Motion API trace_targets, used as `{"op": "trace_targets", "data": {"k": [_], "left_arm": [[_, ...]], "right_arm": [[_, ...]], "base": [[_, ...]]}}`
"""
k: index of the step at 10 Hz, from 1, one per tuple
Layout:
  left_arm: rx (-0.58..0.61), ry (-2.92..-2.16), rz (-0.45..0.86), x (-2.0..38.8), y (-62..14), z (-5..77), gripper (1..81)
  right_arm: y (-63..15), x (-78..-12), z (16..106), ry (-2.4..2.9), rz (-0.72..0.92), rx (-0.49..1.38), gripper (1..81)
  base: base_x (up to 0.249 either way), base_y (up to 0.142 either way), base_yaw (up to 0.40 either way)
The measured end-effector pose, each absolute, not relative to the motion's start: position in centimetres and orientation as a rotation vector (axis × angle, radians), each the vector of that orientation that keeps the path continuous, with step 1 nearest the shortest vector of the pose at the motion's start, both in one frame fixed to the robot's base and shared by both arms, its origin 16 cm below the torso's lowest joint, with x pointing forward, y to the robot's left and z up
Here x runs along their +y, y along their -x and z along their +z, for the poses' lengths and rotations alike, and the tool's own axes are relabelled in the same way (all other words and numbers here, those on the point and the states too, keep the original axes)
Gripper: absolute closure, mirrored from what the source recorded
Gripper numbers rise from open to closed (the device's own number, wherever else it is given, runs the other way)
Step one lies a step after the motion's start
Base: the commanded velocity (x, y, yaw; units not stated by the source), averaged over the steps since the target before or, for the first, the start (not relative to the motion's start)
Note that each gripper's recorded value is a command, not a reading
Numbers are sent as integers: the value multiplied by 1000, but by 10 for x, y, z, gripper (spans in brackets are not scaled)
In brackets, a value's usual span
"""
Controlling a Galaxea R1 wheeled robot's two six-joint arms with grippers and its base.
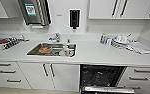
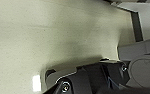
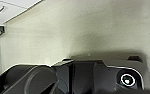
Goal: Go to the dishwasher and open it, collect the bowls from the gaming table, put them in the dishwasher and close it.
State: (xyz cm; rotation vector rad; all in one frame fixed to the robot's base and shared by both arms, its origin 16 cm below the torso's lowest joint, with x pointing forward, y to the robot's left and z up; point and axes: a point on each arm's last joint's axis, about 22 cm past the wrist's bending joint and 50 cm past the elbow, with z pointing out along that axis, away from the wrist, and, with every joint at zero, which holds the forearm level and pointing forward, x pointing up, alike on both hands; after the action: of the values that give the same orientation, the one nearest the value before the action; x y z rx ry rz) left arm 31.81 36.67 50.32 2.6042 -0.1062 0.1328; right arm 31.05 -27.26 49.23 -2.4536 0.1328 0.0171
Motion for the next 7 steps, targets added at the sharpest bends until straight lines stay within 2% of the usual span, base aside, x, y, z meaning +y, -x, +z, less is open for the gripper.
{"op": "trace_targets", "data": {"k": [2, 4, 5, 7], "left_arm": [[-80, -2624, 68, 370, -292, 494, 10], [-41, -2584, -33, 342, -239, 485, 10], [-28, -2566, -48, 331, -223, 487, 10], [-19, -2556, 11, 322, -218, 494, 10]], "right_arm": [[-266, -270, 499, 2449, 104, 145, 10], [-237, -258, 502, 2437, 161, 149, 10], [-225, -247, 503, 2426, 170, 133, 10], [-212, -231, 514, 2409, 147, 97, 10]], "base": [[0, 0, 0], [0, 0, 0], [0, 0, 0], [0, 0, 0]]}}
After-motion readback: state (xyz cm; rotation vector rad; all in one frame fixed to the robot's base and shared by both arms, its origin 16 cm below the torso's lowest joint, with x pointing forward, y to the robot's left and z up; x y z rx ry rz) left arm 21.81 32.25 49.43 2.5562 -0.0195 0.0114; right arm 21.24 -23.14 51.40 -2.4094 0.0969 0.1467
